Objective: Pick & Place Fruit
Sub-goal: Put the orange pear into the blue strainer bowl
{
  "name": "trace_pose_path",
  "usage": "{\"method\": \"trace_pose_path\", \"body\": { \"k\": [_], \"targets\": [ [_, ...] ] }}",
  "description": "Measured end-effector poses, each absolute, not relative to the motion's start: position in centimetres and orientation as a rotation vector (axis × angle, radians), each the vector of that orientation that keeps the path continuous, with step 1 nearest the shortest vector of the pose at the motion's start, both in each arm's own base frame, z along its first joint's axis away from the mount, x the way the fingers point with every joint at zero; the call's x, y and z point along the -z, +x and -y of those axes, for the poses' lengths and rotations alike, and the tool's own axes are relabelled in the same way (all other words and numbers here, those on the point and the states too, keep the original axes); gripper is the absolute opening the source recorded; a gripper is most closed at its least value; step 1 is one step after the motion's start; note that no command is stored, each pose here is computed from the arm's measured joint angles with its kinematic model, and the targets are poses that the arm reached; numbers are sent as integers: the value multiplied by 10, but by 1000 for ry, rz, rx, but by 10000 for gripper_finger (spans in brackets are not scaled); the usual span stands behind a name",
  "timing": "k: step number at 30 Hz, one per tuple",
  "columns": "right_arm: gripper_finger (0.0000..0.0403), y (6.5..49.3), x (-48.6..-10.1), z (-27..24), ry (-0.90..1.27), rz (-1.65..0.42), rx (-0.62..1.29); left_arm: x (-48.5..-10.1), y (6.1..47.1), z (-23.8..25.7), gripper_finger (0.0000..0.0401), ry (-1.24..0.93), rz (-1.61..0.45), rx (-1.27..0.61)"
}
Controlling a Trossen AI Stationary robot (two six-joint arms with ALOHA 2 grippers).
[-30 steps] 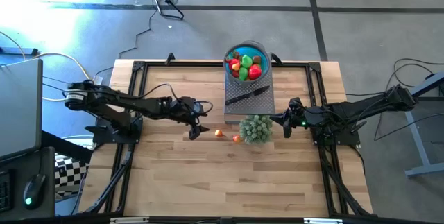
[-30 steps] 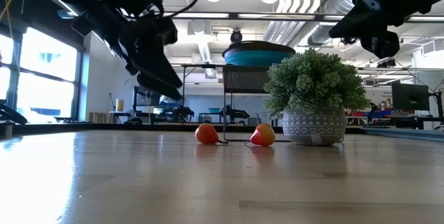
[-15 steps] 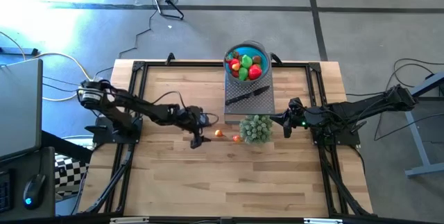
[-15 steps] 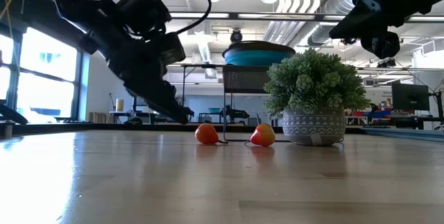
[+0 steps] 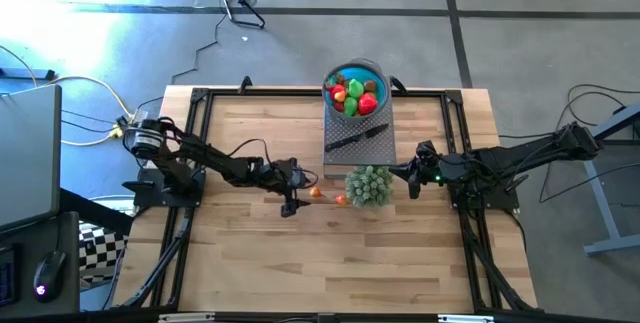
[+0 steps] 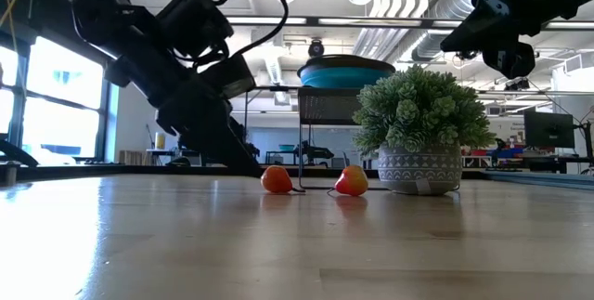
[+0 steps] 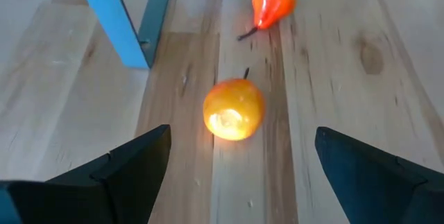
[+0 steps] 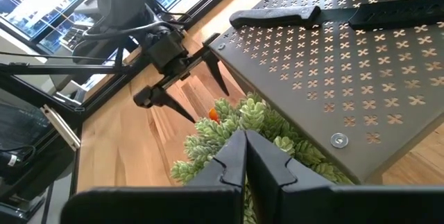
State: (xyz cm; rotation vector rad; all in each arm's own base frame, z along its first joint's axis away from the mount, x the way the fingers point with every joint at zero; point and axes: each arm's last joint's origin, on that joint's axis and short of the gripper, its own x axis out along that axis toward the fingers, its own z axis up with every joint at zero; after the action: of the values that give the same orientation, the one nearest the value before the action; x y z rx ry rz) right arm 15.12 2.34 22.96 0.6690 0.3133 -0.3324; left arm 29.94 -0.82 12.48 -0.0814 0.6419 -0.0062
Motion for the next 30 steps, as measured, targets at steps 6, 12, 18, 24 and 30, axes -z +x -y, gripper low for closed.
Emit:
{"method": "trace_pose_path", "body": {
  "k": [6, 12, 18, 24, 30],
  "targets": [
    [3, 151, -230, -23, 669, -313, 333, -117, 304, 8, 351, -82, -620, 6],
    [2, 151, -230, -23, 669, -314, 333, -114, 315, 9, 351, -49, -619, 15],
    [2, 151, -230, -23, 669, -313, 332, -114, 323, 9, 351, -48, -616, 13],
    [2, 151, -229, -23, 668, -316, 333, -112, 322, 9, 351, -48, -642, 12],
    [2, 151, -229, -23, 668, -317, 334, -111, 322, 9, 339, -49, -649, 11]
  ]
}}
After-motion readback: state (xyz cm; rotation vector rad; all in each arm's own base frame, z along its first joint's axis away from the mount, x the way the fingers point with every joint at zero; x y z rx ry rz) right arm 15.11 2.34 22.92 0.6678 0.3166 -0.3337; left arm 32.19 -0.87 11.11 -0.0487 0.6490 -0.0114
